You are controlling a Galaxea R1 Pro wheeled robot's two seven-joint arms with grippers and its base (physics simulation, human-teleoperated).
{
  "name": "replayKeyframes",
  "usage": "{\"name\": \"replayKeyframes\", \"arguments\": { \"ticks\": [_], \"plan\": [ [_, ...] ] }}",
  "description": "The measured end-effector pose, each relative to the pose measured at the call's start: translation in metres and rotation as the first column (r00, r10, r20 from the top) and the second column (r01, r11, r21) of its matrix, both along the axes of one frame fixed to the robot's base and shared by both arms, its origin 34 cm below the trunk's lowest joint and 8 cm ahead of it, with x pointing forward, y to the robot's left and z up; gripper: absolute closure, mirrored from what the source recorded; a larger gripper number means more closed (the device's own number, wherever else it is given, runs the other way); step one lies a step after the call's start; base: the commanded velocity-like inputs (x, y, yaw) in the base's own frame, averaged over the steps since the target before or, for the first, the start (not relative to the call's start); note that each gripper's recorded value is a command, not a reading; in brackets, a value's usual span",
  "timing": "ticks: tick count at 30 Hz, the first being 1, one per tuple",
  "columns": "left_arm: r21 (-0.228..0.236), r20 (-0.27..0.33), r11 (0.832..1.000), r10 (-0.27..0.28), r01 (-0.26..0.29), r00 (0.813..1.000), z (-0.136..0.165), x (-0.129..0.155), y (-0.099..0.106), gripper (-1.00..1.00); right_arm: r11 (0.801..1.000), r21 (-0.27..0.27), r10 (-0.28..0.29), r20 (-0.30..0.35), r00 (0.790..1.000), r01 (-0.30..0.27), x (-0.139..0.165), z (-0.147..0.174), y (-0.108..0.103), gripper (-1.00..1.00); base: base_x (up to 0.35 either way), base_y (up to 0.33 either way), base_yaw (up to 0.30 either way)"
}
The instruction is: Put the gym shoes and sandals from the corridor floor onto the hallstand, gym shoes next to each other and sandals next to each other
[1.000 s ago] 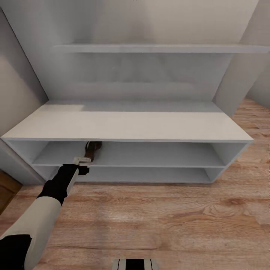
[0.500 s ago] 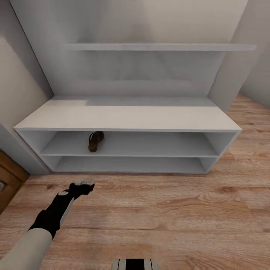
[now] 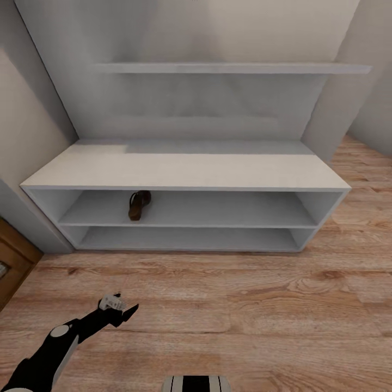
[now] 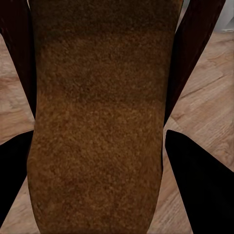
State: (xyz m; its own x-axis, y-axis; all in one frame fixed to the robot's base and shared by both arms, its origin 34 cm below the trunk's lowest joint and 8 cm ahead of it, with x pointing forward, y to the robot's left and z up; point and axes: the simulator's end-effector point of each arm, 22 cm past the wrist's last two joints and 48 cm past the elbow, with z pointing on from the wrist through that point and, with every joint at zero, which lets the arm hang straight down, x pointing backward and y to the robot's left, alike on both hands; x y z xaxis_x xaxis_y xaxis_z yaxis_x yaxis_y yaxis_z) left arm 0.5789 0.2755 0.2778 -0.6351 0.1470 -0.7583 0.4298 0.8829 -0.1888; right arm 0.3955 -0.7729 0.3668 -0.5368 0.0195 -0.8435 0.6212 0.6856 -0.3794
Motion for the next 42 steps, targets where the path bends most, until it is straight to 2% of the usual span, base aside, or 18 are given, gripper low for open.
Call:
{"name": "replayKeyframes", "arguments": {
  "ticks": [4, 7, 9, 34, 42],
  "plan": [
    [-0.027, -0.005, 1.000, 0.014, -0.014, 1.000, 0.001, -0.007, 0.007, -1.00, 1.000, 0.001, 0.000, 0.000, 1.000, 0.000, 0.000, 0.000, 0.000, 1.00, 0.000, 0.000, 0.000],
    [-0.030, -0.001, 0.998, 0.049, -0.049, 0.999, 0.003, -0.006, 0.019, -1.00, 1.000, 0.001, 0.000, 0.002, 1.000, 0.000, 0.001, 0.000, 0.000, 1.00, 0.000, 0.000, 0.000],
    [-0.030, -0.002, 0.998, 0.053, -0.053, 0.999, 0.003, -0.006, 0.021, -1.00, 1.000, 0.001, 0.001, 0.001, 1.000, -0.001, 0.001, 0.000, 0.000, 1.00, -0.061, 0.000, 0.000],
    [-0.028, -0.008, 0.998, 0.062, -0.063, 0.998, 0.002, -0.005, 0.022, -1.00, 1.000, 0.006, 0.004, -0.002, 1.000, -0.004, 0.001, -0.003, 0.003, 1.00, -0.256, 0.212, 0.000],
    [-0.028, -0.006, 0.998, 0.063, -0.063, 0.998, 0.003, -0.005, 0.022, -1.00, 1.000, 0.006, 0.002, 0.001, 1.000, -0.002, 0.001, -0.003, 0.003, 1.00, -0.074, 0.072, 0.000]
  ]
}}
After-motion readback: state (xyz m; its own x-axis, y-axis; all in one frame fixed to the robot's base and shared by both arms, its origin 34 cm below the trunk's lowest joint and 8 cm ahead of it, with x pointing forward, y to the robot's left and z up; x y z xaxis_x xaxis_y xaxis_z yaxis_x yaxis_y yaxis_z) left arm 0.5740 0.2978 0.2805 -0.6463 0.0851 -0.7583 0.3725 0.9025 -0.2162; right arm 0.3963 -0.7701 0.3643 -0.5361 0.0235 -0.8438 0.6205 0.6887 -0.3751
